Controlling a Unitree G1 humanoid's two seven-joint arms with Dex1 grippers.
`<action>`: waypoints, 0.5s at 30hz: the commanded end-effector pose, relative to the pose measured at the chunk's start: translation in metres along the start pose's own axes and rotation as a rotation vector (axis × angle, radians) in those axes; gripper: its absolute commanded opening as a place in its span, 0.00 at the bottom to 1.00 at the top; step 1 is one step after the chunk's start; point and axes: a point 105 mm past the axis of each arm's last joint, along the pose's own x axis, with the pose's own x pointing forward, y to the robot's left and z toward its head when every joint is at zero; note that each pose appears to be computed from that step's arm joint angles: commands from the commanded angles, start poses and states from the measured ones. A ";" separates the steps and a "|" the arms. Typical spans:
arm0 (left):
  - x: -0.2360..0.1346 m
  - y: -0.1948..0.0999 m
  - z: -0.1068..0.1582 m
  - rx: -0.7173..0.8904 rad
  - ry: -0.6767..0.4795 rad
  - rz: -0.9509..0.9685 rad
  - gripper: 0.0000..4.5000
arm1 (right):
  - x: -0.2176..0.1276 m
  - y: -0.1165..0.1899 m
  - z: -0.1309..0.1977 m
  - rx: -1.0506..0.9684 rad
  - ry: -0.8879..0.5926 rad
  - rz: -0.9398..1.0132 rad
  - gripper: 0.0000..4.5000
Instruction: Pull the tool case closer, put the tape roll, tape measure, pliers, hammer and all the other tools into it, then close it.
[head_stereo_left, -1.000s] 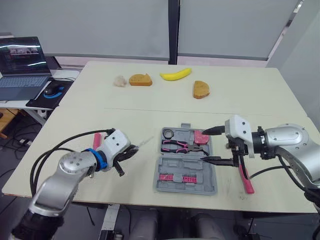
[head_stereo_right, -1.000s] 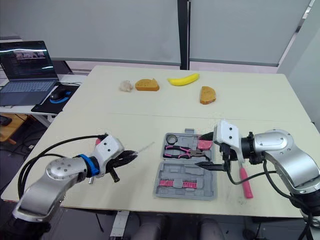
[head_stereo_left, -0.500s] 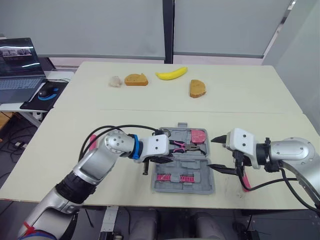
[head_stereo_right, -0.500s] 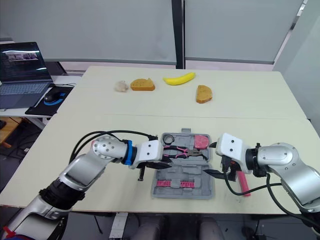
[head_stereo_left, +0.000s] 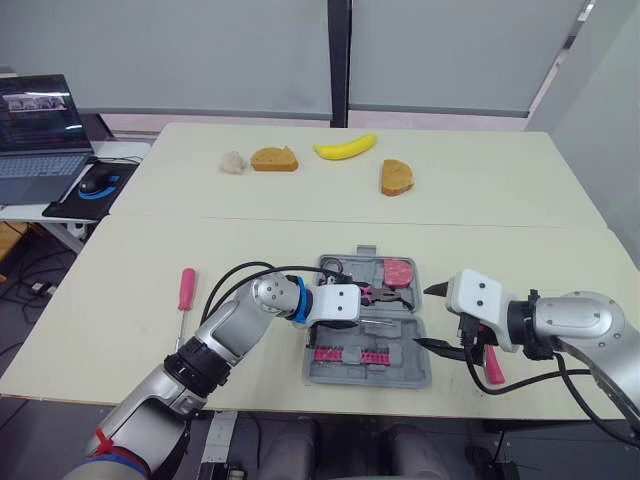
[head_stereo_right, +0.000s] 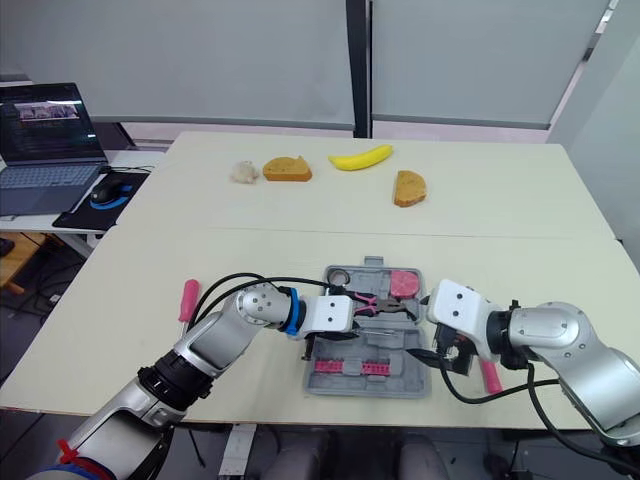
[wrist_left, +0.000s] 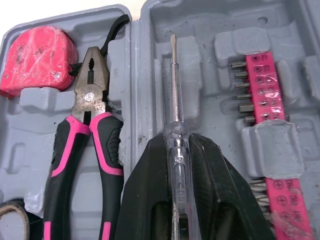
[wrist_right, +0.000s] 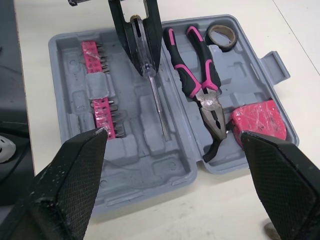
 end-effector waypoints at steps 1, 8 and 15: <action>-0.001 0.002 0.001 0.036 0.015 0.005 0.05 | -0.004 0.000 0.008 -0.039 -0.014 -0.017 1.00; 0.002 0.002 -0.005 0.027 0.030 0.006 0.05 | -0.003 -0.003 0.007 -0.039 -0.014 -0.026 1.00; 0.008 0.004 -0.007 0.013 0.040 0.021 0.05 | -0.003 -0.005 0.006 -0.040 -0.012 -0.033 1.00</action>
